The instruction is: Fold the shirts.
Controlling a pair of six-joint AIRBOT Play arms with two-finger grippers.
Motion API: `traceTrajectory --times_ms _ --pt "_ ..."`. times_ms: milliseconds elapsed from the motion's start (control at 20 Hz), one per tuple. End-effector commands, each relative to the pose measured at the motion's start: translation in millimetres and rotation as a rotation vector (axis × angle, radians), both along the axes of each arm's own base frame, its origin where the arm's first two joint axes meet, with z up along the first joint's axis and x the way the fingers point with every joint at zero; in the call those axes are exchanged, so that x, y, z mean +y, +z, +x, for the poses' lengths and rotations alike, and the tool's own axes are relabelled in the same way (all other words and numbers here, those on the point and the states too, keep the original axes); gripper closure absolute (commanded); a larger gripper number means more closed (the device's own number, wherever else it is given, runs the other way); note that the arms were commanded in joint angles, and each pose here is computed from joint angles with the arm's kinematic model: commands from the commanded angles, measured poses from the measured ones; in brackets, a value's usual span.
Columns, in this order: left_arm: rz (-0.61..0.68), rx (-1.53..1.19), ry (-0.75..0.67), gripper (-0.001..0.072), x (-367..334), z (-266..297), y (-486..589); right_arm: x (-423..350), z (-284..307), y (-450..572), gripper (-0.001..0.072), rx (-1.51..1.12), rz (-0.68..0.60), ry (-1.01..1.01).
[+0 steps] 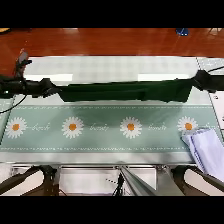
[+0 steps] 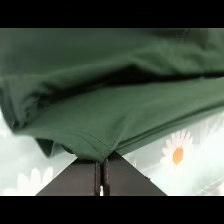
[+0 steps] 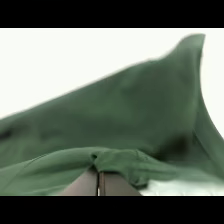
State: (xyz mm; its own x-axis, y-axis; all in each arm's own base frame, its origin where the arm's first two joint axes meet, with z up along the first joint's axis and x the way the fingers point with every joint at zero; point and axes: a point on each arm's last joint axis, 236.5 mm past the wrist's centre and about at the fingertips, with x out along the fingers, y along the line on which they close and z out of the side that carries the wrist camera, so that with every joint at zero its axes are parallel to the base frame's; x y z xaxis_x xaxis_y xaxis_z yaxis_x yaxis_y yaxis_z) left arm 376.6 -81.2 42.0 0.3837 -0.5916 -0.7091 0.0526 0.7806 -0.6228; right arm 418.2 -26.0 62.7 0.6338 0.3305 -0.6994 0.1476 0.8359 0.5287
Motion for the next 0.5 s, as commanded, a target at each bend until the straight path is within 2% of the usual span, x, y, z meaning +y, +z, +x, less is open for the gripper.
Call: traceTrajectory --times_ms 0,250,450 --pt "-0.008 0.018 0.023 0.0685 -5.5 22.3 -21.8 13.9 46.1 -16.8 0.0695 -0.068 -0.006 -0.045" --pt "0.013 0.029 0.103 0.0686 12.4 58.9 -54.9 6.0 75.7 -50.4 0.0695 -0.082 -0.041 -0.123" --pt "0.005 0.089 0.09 0.0686 7.4 72.1 -86.9 1.5 73.5 -85.2 0.0694 -0.013 -0.064 -0.11"
